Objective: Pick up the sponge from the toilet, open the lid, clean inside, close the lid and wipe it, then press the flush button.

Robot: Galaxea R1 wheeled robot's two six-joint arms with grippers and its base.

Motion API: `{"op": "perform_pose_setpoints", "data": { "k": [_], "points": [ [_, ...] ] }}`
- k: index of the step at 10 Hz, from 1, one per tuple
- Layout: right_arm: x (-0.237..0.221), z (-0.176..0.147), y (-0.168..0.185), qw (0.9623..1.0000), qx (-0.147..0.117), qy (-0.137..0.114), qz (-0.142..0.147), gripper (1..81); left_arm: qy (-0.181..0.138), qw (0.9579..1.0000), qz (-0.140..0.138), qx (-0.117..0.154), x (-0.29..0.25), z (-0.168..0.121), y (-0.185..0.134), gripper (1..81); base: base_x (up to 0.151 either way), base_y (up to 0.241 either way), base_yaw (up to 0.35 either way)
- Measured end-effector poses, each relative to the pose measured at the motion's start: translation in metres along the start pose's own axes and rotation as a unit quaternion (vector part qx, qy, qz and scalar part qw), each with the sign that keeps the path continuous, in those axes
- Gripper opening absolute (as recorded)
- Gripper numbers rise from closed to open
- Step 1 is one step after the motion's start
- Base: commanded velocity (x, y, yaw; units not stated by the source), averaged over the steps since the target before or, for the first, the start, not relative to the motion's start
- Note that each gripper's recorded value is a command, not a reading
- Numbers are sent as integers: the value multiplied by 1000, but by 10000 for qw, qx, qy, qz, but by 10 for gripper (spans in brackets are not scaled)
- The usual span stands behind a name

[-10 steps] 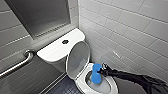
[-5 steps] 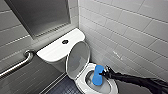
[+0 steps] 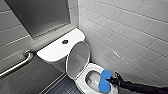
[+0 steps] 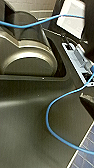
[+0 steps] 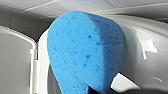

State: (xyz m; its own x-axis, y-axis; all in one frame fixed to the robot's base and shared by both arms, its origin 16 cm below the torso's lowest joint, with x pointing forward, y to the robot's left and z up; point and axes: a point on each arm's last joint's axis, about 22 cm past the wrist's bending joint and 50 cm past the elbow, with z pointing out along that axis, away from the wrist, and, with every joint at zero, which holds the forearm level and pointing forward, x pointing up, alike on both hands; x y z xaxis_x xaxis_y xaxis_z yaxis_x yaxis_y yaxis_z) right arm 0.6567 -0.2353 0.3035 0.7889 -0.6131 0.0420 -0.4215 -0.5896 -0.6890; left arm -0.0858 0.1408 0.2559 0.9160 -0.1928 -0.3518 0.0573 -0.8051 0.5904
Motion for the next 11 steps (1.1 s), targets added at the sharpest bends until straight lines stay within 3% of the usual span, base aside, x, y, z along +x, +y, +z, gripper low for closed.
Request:
{"op": "perform_pose_setpoints", "data": {
  "k": [3, 6, 7, 10, 11],
  "points": [
    [-10, -32, 20, 9993, 47, 269, 270, 10, 7, 10000, 3, -33, 1, 3, 5, 811, 0, 0, 0],
    [-22, -71, 57, 9964, -87, 652, 541, 10, 15, 10000, 46, -56, 2, 5, 9, 811, 0, 0, 0],
    [-45, -80, 72, 9961, -185, 548, 664, 10, 15, 10000, 51, -57, 2, 5, 9, 811, 0, 0, 0],
    [-90, -98, 99, 9913, -290, 797, 1007, 10, 23, 10000, 55, -59, 2, 5, 9, 811, 0, 0, 0],
    [-115, -107, 111, 9895, -377, 779, 1154, 10, 23, 10000, 62, -59, 2, 5, 9, 811, 0, 0, 0]
  ]
}}
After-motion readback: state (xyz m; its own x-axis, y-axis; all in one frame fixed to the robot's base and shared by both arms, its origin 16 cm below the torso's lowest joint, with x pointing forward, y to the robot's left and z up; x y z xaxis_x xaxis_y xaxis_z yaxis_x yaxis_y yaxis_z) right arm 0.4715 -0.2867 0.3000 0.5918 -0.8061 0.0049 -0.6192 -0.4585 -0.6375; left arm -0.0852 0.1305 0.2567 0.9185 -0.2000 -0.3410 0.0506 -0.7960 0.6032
